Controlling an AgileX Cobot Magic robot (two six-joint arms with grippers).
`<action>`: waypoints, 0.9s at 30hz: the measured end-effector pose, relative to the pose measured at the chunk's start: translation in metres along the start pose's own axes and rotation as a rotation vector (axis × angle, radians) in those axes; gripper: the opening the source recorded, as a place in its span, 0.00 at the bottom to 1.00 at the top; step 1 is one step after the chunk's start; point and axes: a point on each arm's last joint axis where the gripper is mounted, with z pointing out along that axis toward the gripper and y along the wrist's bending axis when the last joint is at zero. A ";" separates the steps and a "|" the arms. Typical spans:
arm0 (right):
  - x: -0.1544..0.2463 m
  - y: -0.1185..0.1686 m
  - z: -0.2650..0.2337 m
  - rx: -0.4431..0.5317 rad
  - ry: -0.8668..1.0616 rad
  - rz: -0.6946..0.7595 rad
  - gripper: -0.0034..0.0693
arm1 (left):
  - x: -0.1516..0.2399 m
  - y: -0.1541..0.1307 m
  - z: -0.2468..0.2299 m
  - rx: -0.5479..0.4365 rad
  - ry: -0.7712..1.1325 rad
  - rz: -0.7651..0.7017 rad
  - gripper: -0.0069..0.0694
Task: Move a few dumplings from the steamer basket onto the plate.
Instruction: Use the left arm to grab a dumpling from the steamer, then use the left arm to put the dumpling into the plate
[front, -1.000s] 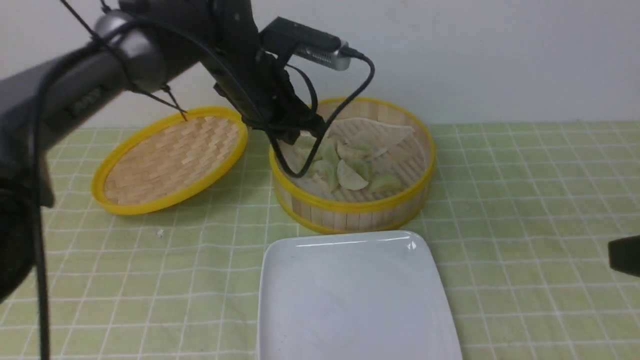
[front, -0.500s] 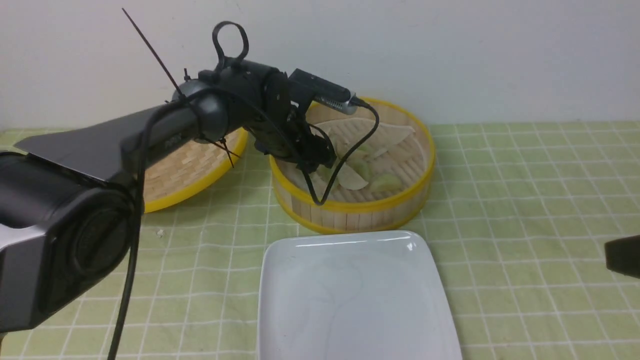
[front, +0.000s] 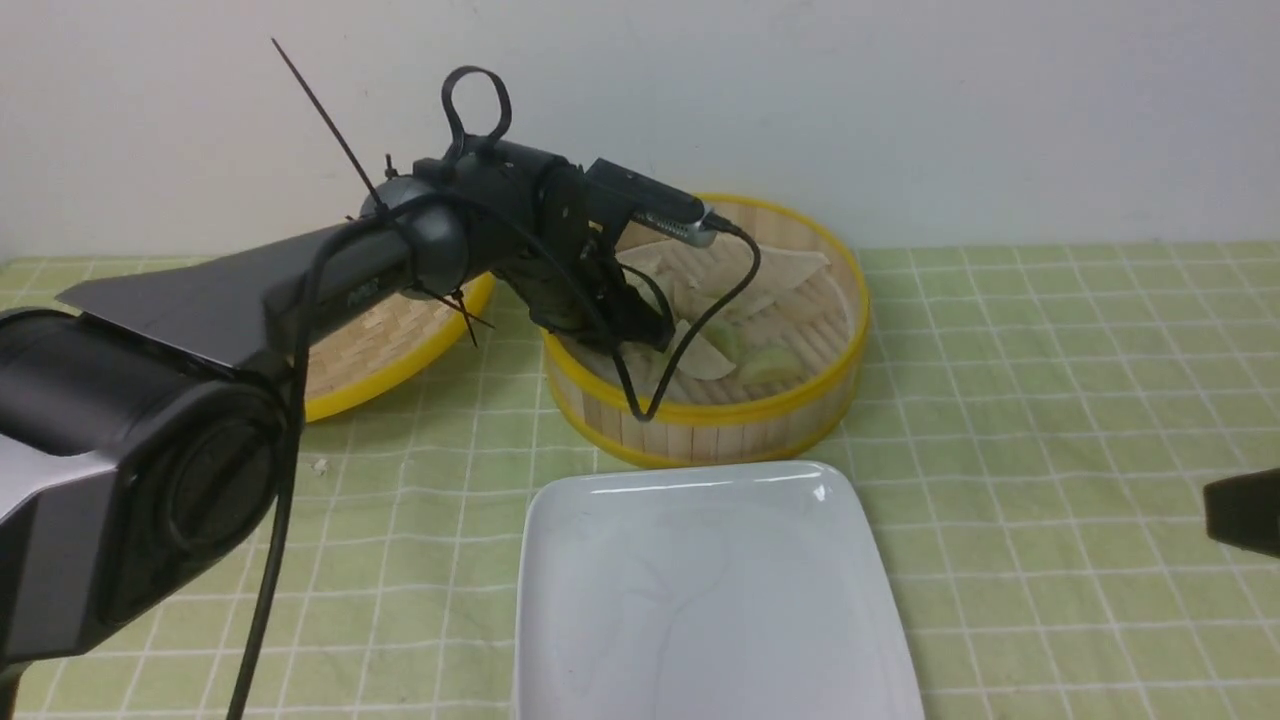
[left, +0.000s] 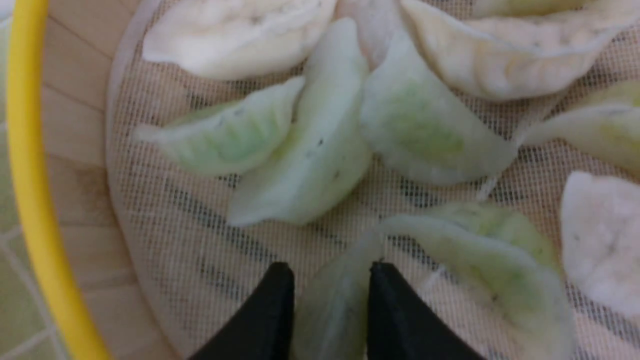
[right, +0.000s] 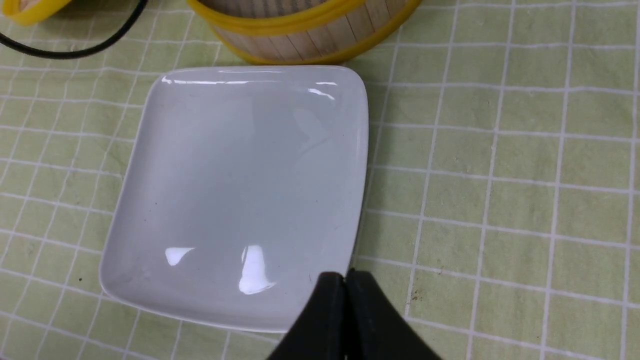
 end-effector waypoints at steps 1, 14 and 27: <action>0.000 0.000 0.000 0.000 0.000 0.000 0.03 | -0.002 0.000 -0.006 0.000 -0.002 0.000 0.31; 0.000 0.001 0.000 -0.007 -0.001 0.005 0.03 | -0.007 -0.014 -0.161 0.155 0.144 -0.061 0.31; 0.000 0.002 0.001 -0.022 0.004 -0.017 0.03 | 0.047 -0.097 -0.091 0.319 0.455 0.046 0.31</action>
